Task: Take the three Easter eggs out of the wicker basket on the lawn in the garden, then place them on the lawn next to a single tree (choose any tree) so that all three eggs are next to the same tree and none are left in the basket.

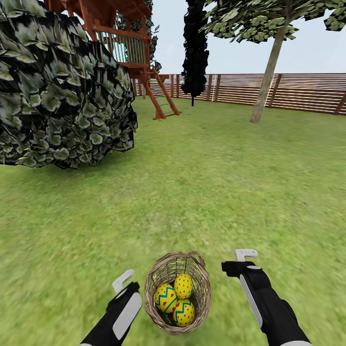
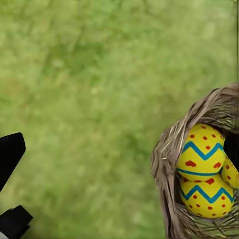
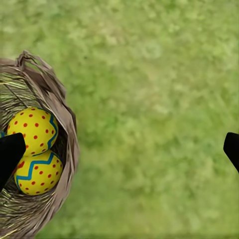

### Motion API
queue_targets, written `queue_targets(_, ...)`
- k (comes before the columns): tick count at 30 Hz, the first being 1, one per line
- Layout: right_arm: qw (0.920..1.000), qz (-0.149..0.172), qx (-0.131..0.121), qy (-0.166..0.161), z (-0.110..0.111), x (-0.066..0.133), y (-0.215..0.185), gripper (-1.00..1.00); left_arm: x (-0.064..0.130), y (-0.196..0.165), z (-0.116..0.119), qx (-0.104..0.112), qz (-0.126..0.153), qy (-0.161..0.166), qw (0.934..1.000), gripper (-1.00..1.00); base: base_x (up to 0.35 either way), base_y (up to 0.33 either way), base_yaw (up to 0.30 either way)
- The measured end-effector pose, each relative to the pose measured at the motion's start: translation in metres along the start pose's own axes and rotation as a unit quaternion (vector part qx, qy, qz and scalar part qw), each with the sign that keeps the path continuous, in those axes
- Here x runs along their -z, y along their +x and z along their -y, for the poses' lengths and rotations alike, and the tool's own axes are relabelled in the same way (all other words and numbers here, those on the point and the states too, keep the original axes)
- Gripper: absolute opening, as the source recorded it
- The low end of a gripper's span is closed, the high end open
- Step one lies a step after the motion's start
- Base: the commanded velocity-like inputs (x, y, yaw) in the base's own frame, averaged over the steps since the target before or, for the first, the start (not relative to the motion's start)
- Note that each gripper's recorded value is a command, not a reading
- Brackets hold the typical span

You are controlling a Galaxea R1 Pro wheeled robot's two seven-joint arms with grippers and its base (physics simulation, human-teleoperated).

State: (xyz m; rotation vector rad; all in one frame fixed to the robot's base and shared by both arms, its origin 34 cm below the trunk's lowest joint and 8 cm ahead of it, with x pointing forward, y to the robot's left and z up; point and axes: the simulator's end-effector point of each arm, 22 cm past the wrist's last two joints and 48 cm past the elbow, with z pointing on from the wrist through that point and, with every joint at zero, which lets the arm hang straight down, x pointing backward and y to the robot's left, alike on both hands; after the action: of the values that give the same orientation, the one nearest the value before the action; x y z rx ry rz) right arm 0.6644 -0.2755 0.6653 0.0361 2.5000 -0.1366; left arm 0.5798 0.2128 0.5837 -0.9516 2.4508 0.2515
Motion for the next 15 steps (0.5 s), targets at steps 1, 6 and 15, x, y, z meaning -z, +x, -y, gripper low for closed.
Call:
queue_targets(1, 1.0, 0.0, 0.0, 0.0, 0.0, 0.0, 0.0, 1.0, 0.001, -0.001, 0.002, 0.0, 0.001, 0.002, 1.0, 1.0, 0.095, -0.09, 0.0)
queue_targets(6, 1.0, -0.002, 0.001, 0.0, 0.0, -0.001, 0.002, 1.0, 0.006, 0.004, 0.04, 0.028, -0.023, 0.088, 0.9954, 1.0, 0.202, -0.187, 0.0)
queue_targets(15, 1.0, -0.007, 0.001, 0.0, 0.0, -0.002, 0.007, 1.0, -0.003, 0.024, 0.031, 0.04, -0.05, 0.088, 0.9941, 1.0, 0.147, -0.11, 0.0)
